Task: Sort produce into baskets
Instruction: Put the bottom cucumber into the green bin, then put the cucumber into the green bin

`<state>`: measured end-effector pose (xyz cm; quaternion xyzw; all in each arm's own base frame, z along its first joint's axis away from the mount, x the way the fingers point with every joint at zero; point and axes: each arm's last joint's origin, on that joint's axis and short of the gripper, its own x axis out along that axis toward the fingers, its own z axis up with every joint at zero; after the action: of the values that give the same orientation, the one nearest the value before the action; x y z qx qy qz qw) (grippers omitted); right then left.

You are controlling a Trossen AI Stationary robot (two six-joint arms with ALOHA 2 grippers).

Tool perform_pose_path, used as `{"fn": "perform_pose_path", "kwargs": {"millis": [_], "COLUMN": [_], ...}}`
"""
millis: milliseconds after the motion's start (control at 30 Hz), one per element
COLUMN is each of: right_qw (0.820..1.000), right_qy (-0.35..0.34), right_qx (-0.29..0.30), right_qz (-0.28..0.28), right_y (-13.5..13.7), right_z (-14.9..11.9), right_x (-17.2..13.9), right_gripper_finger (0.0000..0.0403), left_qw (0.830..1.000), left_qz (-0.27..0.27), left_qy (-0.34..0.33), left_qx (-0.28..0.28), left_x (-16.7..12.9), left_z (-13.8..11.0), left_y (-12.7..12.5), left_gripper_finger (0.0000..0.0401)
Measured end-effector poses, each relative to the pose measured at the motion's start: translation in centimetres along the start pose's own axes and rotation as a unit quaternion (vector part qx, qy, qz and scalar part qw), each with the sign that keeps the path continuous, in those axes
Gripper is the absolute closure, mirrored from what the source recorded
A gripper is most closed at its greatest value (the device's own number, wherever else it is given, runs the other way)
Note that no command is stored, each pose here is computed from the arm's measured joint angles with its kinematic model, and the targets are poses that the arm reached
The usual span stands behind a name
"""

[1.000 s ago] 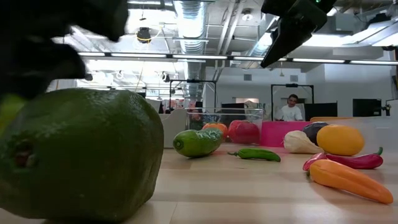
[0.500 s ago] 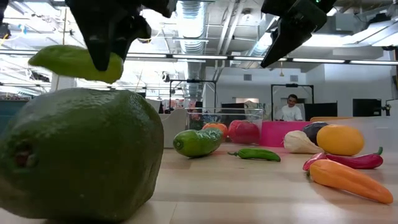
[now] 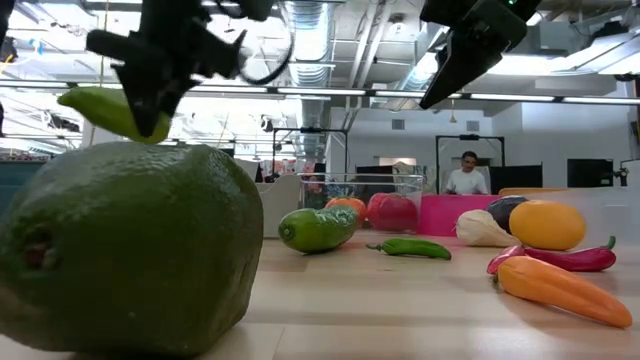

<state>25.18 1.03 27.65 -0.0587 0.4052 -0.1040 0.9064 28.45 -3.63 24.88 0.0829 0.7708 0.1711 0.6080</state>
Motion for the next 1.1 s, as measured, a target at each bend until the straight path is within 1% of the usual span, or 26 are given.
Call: {"fn": "perform_pose_path", "kwargs": {"millis": [67,200,333,467,700,800,867,1000,1100], "right_qw": [1.0,1.0,1.0,1.0,1.0,1.0,0.999,0.995,0.99], "right_qy": [0.0,0.0,0.0,-0.001,-0.016,-0.028,-0.035,-0.061,-0.089], "right_qx": [0.0,-0.003,-0.002,-0.002,0.001,-0.002,-0.022,-0.064,-0.092], "right_qz": [0.0,0.0,-0.001,-0.001,0.0,0.0,0.003,0.041,0.059], "right_y": [0.0,0.0,-0.1,-0.1,0.0,0.0,0.0,0.2,0.4], "right_z": [0.0,0.0,0.0,0.0,0.3,0.6,0.7,1.2,1.6], "right_x": [0.0,0.0,0.0,0.0,0.0,0.0,0.0,0.0,-0.1], "right_gripper_finger": [0.0191,0.0191,0.0191,0.0191,0.0191,0.0191,0.0191,0.0191,0.0191], "left_qw": [1.0,0.997,0.994,0.992,0.989,0.989,0.988,0.989,0.986], "left_qz": [0.006,0.005,0.008,0.009,0.007,0.007,0.005,0.004,0.007], "left_qy": [0.024,0.045,0.057,0.064,0.072,0.074,0.075,0.065,0.043], "left_qx": [-0.015,-0.057,-0.096,-0.106,-0.127,-0.13,-0.131,-0.136,-0.161], "left_x": [1.2,3.2,4.3,4.7,5.0,5.1,5.1,4.8,4.3], "left_z": [-1.3,-3.4,-4.5,-4.7,-4.5,-4.5,-4.5,-4.7,-5.2], "left_y": [0.6,1.5,2.0,2.2,2.8,3.0,3.0,3.2,3.5], "left_gripper_finger": [0.0234,0.0234,0.023,0.0216,0.0162,0.0146,0.0143,0.0144,0.0144]}}
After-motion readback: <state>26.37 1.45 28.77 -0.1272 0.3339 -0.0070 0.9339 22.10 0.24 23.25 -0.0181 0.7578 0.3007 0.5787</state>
